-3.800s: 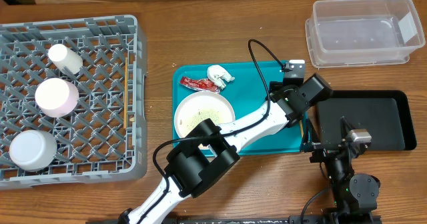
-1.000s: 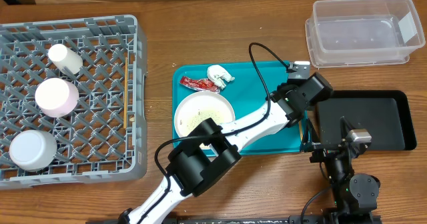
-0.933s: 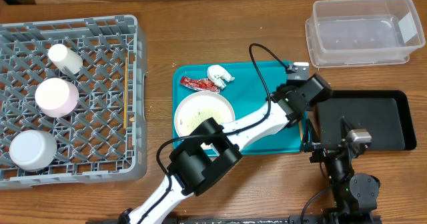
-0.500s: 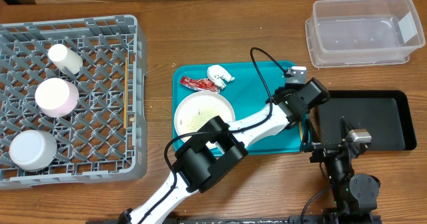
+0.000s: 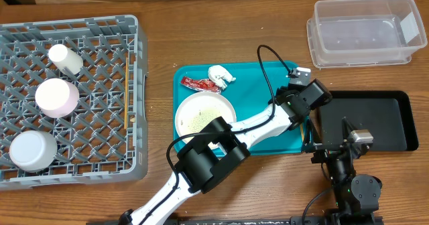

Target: Sort waste into correct bins and load items into the dishwasher

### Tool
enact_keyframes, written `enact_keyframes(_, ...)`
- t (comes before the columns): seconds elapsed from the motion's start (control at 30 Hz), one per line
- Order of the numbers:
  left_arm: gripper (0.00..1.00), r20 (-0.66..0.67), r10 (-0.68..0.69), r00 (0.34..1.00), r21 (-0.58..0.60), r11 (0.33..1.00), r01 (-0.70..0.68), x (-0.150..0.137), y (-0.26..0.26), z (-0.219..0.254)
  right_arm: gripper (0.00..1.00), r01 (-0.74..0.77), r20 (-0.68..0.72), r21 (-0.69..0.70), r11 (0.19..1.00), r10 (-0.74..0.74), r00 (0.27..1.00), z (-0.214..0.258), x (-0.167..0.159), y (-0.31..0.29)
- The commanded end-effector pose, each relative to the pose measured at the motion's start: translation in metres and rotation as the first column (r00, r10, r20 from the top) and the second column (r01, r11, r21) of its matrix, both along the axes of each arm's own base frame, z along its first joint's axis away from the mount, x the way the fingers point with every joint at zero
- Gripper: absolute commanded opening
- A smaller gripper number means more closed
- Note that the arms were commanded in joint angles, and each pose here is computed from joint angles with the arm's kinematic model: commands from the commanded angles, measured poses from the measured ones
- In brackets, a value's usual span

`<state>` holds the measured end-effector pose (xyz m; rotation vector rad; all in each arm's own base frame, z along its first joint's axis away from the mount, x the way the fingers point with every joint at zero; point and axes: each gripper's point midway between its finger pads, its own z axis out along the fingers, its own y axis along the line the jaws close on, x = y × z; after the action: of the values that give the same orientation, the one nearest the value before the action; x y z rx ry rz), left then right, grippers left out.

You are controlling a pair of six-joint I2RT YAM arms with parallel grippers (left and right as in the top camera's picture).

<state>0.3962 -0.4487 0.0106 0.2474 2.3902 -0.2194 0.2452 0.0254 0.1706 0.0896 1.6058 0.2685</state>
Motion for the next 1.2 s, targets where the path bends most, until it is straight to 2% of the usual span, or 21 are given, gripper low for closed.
enact_keyframes(0.0,0.35,-0.065,-0.056,0.996,0.117,0.991,0.063,-0.012,0.012,-0.049,1.0,0.011,0.007,0.003,1.0,-0.011,1.0,-0.001,0.0,-0.002)
enact_keyframes(0.23,0.34,-0.062,-0.112,0.992,0.162,0.979,0.121,-0.014,0.013,-0.048,1.0,0.011,0.007,0.003,1.0,-0.011,1.0,-0.001,0.0,-0.002)
enact_keyframes(0.33,0.34,-0.123,-0.103,0.987,0.081,0.99,0.113,-0.022,0.004,-0.049,1.0,0.011,0.007,0.003,1.0,-0.011,1.0,-0.001,0.0,-0.002)
enact_keyframes(0.53,0.24,-0.224,0.021,0.974,-0.031,0.999,-0.029,-0.028,0.002,-0.046,1.0,0.011,0.007,0.003,1.0,-0.011,1.0,-0.001,0.0,-0.002)
enact_keyframes(0.63,0.31,-0.249,0.064,0.966,-0.049,0.996,-0.078,-0.027,0.003,-0.042,1.0,0.011,0.007,0.003,1.0,-0.011,1.0,-0.001,0.0,-0.002)
enact_keyframes(0.73,0.3,-0.265,0.07,0.962,-0.048,0.995,-0.086,-0.029,0.004,-0.042,1.0,0.011,0.007,0.003,1.0,-0.011,1.0,-0.001,0.0,-0.002)
enact_keyframes(0.93,0.28,-0.291,0.125,0.948,0.032,0.992,-0.12,-0.036,0.023,-0.05,1.0,0.011,0.007,0.003,1.0,-0.011,1.0,-0.001,0.0,-0.002)
enact_keyframes(1.17,0.32,-0.22,0.225,0.949,0.15,0.969,-0.195,-0.031,0.053,-0.05,1.0,0.011,0.007,0.003,1.0,-0.011,1.0,-0.001,0.0,-0.002)
